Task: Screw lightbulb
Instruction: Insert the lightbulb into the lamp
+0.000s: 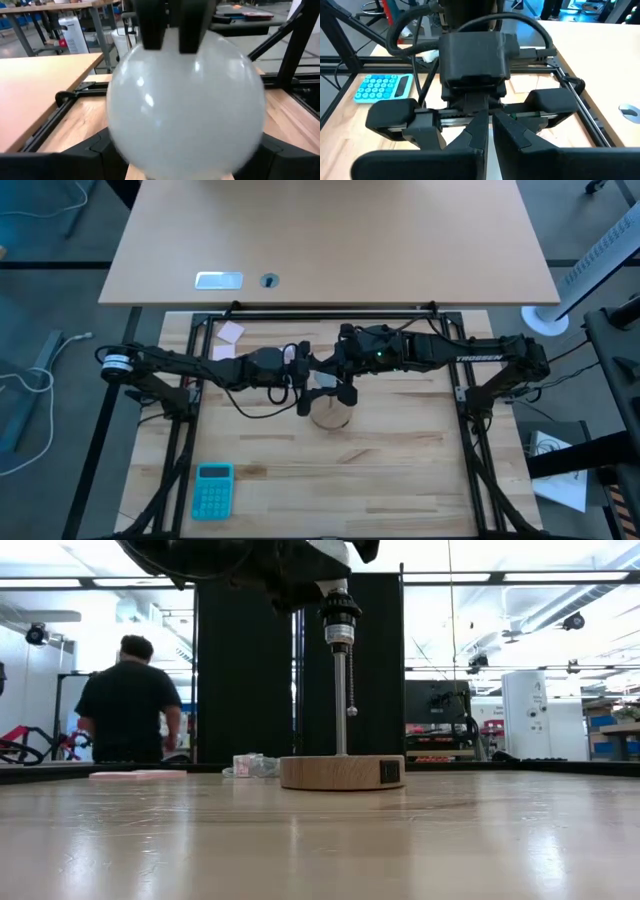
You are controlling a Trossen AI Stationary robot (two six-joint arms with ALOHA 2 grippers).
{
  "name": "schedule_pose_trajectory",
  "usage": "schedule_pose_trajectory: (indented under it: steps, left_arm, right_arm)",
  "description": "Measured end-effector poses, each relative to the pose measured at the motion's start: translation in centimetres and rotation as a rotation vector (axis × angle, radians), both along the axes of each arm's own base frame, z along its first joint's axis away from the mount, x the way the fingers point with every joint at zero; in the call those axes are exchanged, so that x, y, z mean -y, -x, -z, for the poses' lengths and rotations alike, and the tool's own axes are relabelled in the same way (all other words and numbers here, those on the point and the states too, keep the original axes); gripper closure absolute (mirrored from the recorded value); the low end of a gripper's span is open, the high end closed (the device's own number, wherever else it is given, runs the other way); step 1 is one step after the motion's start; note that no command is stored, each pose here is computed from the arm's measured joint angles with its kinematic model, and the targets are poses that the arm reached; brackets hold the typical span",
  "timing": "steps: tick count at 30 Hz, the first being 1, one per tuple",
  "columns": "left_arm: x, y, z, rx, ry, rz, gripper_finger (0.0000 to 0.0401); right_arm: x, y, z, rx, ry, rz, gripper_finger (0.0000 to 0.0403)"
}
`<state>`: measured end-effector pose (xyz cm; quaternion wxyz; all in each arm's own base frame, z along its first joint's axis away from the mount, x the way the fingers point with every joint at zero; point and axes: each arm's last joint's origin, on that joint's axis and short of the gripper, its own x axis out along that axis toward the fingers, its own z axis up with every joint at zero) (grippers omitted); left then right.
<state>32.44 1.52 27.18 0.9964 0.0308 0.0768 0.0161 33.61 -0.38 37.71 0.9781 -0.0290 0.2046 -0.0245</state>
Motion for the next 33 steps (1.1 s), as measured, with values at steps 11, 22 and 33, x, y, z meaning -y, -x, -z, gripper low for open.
schedule_pose_trajectory:
  steps: [11, 22, 33]
  left_arm:
    - [0.0, 0.0, -0.1, 0.01, 0.0, 0.0, 0.0148]
    - [0.0, 0.0, -0.1, -0.002, 0.012, -0.001, 0.0187]
    - [0.0, 0.0, -0.1, 0.005, 0.024, -0.001, 0.0229]
  right_arm:
    - [0.0, -0.3, 0.3, -0.006, -0.002, 0.001, 0.0385]
    - [0.0, 0.3, 0.2, -0.036, 0.001, -0.001, 0.0384]
    - [0.0, 1.1, -0.5, -0.024, 0.005, -0.002, 0.0384]
